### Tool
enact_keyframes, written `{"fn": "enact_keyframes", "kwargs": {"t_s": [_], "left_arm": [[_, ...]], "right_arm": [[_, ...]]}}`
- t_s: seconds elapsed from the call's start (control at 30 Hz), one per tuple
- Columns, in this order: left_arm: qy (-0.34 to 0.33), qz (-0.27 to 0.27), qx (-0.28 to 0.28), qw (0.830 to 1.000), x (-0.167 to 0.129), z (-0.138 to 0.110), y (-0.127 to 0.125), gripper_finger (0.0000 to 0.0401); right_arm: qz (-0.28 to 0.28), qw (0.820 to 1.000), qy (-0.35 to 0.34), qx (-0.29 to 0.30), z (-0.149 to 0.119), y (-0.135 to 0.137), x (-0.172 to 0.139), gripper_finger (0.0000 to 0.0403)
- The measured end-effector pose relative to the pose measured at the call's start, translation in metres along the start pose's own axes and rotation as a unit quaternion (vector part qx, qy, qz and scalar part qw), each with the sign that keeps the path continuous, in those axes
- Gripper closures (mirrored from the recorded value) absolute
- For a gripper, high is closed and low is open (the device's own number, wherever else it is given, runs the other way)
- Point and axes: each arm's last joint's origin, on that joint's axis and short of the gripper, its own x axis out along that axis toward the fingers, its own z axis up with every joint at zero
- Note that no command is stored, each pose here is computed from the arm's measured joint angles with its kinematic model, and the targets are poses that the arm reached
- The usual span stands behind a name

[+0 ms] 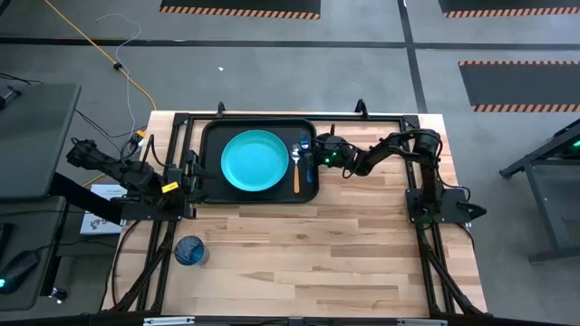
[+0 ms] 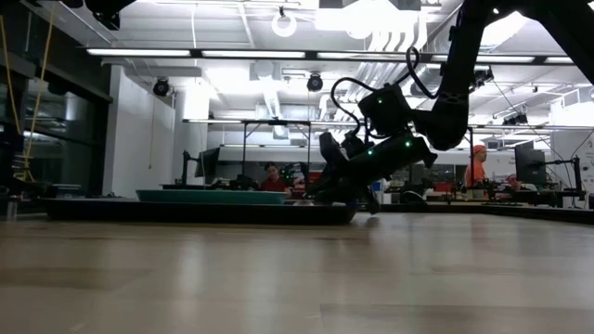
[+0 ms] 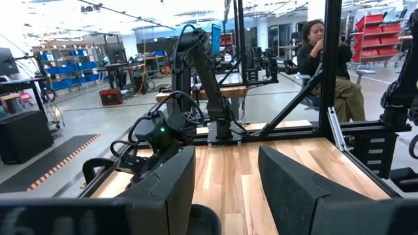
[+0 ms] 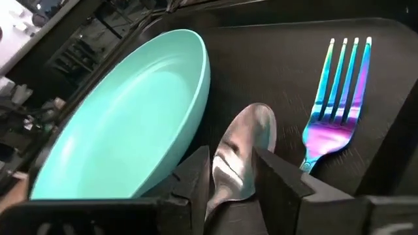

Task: Pick and place plate/cup/fork/spoon on tray
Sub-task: Put the blue glass on the black serving tray

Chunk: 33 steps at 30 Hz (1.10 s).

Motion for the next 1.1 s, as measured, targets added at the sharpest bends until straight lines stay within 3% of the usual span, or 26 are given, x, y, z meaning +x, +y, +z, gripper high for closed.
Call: {"fn": "enact_keyframes", "kwargs": {"t_s": [0.3, 0.53, 0.83, 1.1], "left_arm": [[0.010, -0.001, 0.004, 1.000, 0.000, -0.002, 0.000, 0.0244], [0.025, -0.003, 0.013, 1.000, 0.000, -0.005, -0.001, 0.0244], [0.035, 0.024, 0.027, 0.999, 0.000, -0.007, 0.001, 0.0244], [0.038, 0.039, 0.030, 0.998, -0.001, -0.007, 0.002, 0.0244]], "right_arm": [[0.001, 0.997, -0.025, -0.069, 0.028, 0.013, -0.016, 0.0295], [0.051, 0.981, -0.027, -0.185, 0.051, 0.060, -0.053, 0.0295], [0.153, 0.936, -0.006, -0.316, 0.022, 0.137, -0.102, 0.0301], [0.139, 0.927, -0.033, -0.346, -0.012, 0.170, -0.122, 0.0311]]}}
